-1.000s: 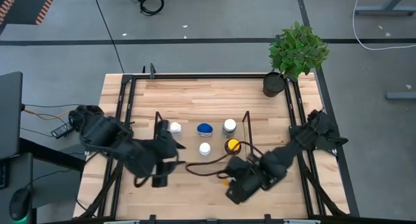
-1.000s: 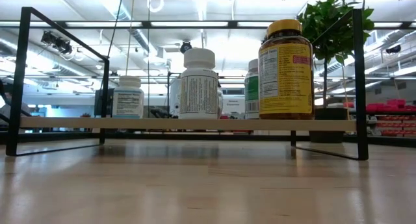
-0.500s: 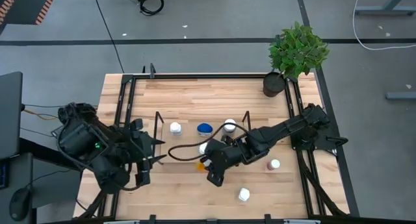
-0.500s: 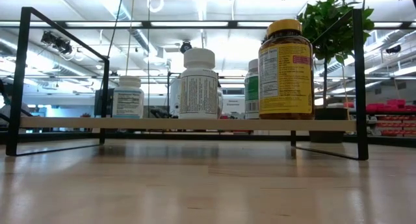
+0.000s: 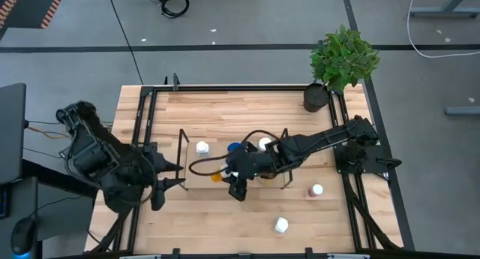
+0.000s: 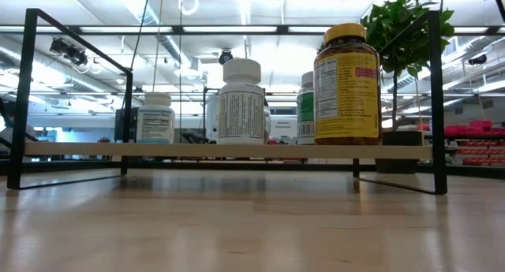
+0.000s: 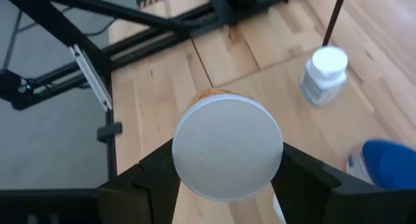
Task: Pick and place medicine bottles onto shelf by color
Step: Put the orange medicine bottle on the shelf
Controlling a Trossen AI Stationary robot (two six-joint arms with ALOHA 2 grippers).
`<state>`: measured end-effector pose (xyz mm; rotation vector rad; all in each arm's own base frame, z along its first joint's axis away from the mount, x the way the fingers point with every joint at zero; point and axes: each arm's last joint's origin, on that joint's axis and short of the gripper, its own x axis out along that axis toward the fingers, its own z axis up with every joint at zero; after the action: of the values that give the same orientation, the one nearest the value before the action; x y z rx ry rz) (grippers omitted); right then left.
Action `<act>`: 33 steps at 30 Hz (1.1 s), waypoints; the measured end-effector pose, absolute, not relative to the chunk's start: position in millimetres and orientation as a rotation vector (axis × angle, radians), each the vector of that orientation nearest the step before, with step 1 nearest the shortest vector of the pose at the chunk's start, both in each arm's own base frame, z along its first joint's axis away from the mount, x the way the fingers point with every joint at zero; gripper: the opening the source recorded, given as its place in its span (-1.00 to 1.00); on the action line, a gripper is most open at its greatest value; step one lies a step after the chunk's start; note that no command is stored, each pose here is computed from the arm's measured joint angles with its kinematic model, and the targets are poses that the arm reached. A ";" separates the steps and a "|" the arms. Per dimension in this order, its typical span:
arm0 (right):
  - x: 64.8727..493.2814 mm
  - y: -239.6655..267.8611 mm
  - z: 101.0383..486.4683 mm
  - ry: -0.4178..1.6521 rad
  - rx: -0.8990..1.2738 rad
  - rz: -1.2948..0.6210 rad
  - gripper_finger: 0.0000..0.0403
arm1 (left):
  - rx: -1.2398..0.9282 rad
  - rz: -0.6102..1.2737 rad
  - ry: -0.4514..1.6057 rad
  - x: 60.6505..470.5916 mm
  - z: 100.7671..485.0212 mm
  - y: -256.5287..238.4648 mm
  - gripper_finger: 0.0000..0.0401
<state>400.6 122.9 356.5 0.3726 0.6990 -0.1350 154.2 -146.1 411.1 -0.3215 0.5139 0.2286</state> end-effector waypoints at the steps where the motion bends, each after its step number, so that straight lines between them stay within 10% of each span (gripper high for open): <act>1: 401.7 121.3 357.1 0.690 0.369 -0.134 0.06 | -0.344 0.219 0.503 151.8 409.2 -143.4 -0.14; 18: 411.2 79.2 356.5 0.683 0.235 -0.210 0.06 | -0.465 0.121 0.426 119.4 426.1 -103.4 -0.26; 33: 416.8 66.6 351.6 0.716 0.189 -0.130 0.08 | -0.420 0.281 0.578 178.7 400.2 -100.0 -0.29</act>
<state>416.8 66.6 351.6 0.1888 0.7160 -0.1302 178.7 -100.0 400.2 -0.4203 0.5776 0.2806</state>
